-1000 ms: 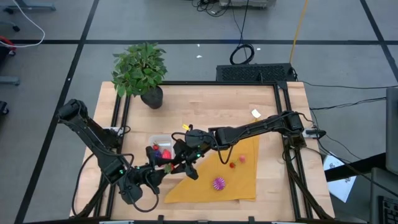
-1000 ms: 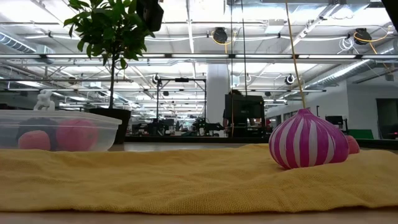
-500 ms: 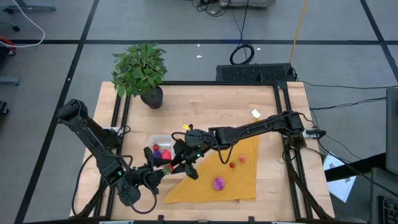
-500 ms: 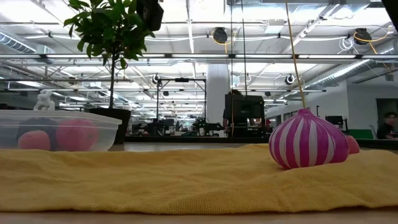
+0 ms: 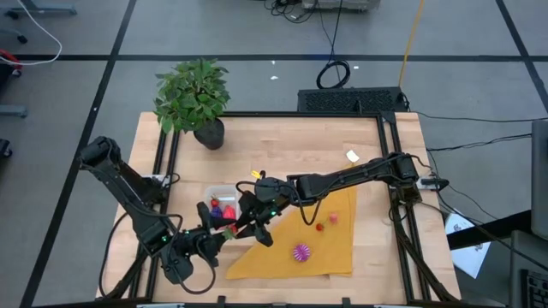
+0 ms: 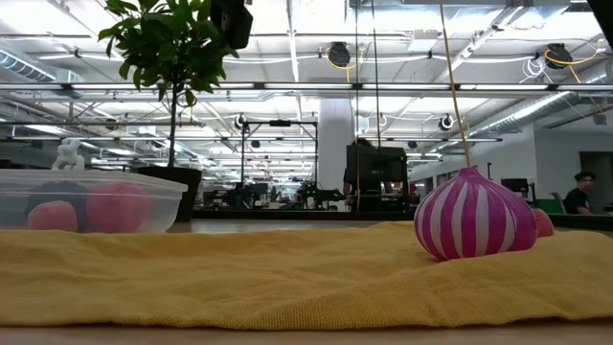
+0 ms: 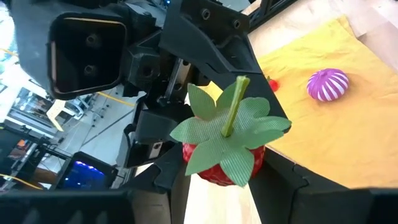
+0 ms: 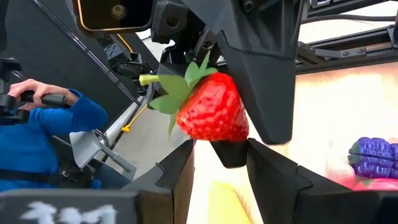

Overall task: Pick and placing Produce into tupperware
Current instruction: Put the left red strawberry into the transparent bin

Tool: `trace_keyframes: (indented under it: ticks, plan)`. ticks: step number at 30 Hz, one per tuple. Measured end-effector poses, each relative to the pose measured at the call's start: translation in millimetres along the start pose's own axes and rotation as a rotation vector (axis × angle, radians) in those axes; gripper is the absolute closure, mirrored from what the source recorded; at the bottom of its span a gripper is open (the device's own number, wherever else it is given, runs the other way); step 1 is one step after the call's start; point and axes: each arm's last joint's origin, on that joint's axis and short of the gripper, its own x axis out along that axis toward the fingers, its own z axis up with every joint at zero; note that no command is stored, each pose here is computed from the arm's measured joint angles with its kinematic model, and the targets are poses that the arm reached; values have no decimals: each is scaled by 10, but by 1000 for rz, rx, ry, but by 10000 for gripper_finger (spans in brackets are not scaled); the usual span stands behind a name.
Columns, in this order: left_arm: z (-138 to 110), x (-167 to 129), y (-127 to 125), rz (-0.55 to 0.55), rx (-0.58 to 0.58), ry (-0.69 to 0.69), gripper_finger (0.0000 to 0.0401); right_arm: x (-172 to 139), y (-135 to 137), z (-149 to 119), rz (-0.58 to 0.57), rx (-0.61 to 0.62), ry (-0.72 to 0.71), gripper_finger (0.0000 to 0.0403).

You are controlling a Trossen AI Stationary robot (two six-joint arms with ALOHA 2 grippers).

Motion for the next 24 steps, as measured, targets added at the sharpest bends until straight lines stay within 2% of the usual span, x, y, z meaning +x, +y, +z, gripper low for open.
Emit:
trace_keyframes:
  ticks: [9, 17, 24]
  plan:
    - [-25, -95, -32, 43, 25, -10, 256, 1, 1, -3, 1, 1, 3, 270]
    - [-129, -155, -50, 35, 39, 26, 256, 0, -3, -8, -2, 3, 8, 270]
    - [-277, -310, 32, 20, -58, 68, 256, 1, -7, -23, -7, 10, 22, 270]
